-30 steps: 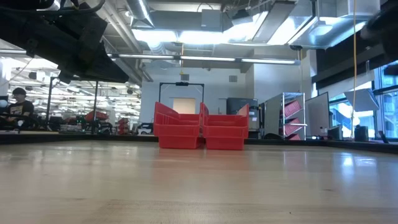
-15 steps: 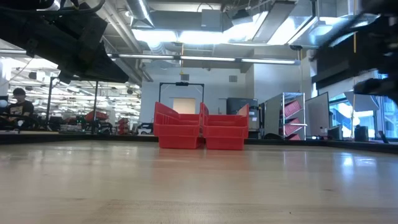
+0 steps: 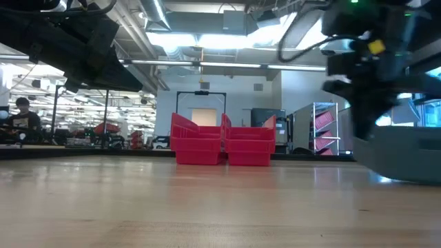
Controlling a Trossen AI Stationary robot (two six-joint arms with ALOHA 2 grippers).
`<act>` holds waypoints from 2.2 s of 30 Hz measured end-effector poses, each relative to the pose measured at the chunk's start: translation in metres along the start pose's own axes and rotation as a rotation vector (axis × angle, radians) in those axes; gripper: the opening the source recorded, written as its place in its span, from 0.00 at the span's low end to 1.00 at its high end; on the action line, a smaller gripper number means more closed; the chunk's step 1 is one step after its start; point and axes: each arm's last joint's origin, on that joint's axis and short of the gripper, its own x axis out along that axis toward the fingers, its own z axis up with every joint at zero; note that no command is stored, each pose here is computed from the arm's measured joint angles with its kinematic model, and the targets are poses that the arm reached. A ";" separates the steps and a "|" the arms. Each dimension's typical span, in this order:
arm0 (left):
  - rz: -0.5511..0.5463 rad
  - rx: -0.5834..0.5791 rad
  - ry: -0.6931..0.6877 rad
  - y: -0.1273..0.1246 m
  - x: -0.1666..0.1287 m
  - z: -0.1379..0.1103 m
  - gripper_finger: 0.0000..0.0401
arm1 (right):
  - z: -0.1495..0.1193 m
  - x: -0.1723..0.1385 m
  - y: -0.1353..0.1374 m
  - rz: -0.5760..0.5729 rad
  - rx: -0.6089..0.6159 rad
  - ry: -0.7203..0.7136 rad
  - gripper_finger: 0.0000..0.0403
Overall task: Sort batteries
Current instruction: Adjust the blue bin
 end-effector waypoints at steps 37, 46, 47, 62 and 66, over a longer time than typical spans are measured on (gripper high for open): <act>-0.003 -0.008 -0.003 -0.001 0.000 0.001 0.08 | 0.014 0.028 -0.071 -0.280 -0.184 -0.056 0.62; -0.004 -0.022 -0.003 -0.001 0.000 0.001 0.08 | 0.007 -0.002 -0.073 -0.387 -0.157 -0.099 0.60; -0.004 -0.024 -0.003 -0.001 0.000 0.001 0.08 | 0.006 -0.006 -0.072 -0.392 -0.154 -0.106 0.60; -0.006 -0.040 -0.006 -0.001 0.000 0.001 0.08 | 0.005 -0.056 -0.040 -0.587 -0.164 -0.243 0.59; -0.009 -0.050 -0.009 -0.002 0.000 0.002 0.08 | 0.007 -0.071 -0.018 -0.638 -0.156 -0.316 0.59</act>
